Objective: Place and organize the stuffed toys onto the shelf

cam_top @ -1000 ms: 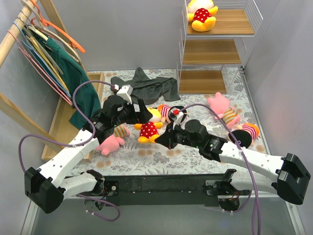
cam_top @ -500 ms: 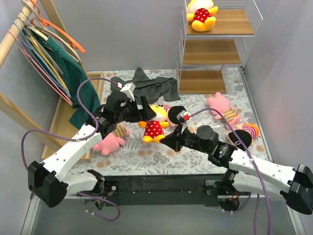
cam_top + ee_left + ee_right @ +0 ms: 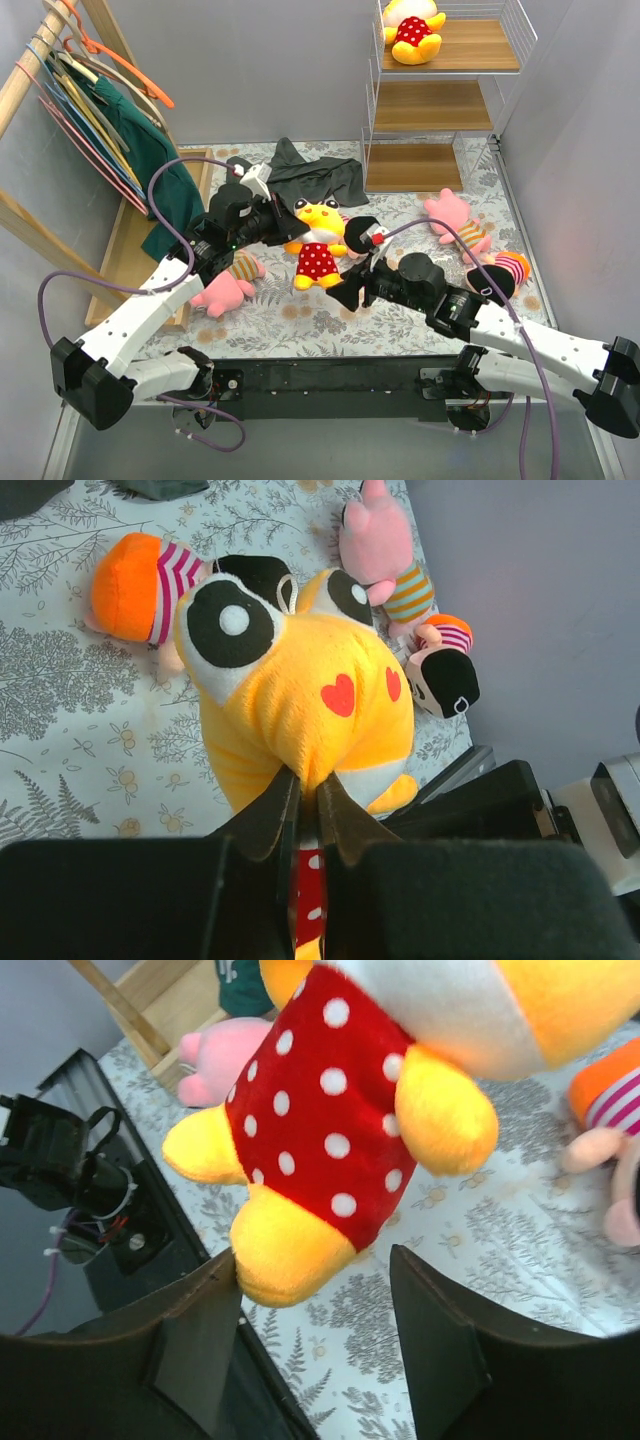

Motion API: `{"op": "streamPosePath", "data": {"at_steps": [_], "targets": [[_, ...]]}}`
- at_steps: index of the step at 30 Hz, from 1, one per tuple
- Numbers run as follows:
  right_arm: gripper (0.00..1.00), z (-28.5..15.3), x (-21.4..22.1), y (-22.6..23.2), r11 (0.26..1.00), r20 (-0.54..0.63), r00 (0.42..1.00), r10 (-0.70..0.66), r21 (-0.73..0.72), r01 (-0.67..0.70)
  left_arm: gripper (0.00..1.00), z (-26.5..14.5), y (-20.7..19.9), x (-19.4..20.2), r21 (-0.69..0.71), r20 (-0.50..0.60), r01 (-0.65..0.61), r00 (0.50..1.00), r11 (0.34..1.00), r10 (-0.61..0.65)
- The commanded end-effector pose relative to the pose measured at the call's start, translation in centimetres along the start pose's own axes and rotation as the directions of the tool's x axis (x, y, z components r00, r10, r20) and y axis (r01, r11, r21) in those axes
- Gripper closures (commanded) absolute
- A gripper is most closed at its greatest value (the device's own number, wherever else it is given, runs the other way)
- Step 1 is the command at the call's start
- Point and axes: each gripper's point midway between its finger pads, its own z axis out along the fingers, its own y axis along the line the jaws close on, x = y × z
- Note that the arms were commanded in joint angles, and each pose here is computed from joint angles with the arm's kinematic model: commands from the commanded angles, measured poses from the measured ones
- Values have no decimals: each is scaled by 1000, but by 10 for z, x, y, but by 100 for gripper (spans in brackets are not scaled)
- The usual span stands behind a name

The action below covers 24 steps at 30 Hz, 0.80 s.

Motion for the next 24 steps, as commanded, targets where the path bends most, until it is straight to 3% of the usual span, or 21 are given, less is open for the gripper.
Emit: {"op": "streamPosePath", "data": {"at_steps": [1, 4, 9, 15, 20, 24], "targets": [[30, -2, -38, -6, 986, -1, 991, -137, 96, 136, 100, -3, -21, -23, 21, 39, 36, 999, 999, -37], [23, -4, -56, -5, 973, 63, 977, -203, 120, 195, 100, 0, -32, -38, 19, 52, 72, 996, 997, -73], [21, -17, -89, 5, 963, 276, 923, -267, 105, 247, 100, 0, -43, -63, -14, 90, 142, 986, 990, -140], [19, -22, -107, -3, 913, 343, 847, -407, 191, 362, 100, -2, -59, -79, -6, 101, 200, 975, 980, -198], [21, -29, -137, 10, 937, 487, 801, -349, 176, 301, 100, -4, -69, -77, 50, 73, 262, 962, 964, -265], [25, -31, -144, 9, 946, 525, 787, -324, 183, 268, 100, -4, -69, -73, 52, 60, 288, 955, 956, -290]]}}
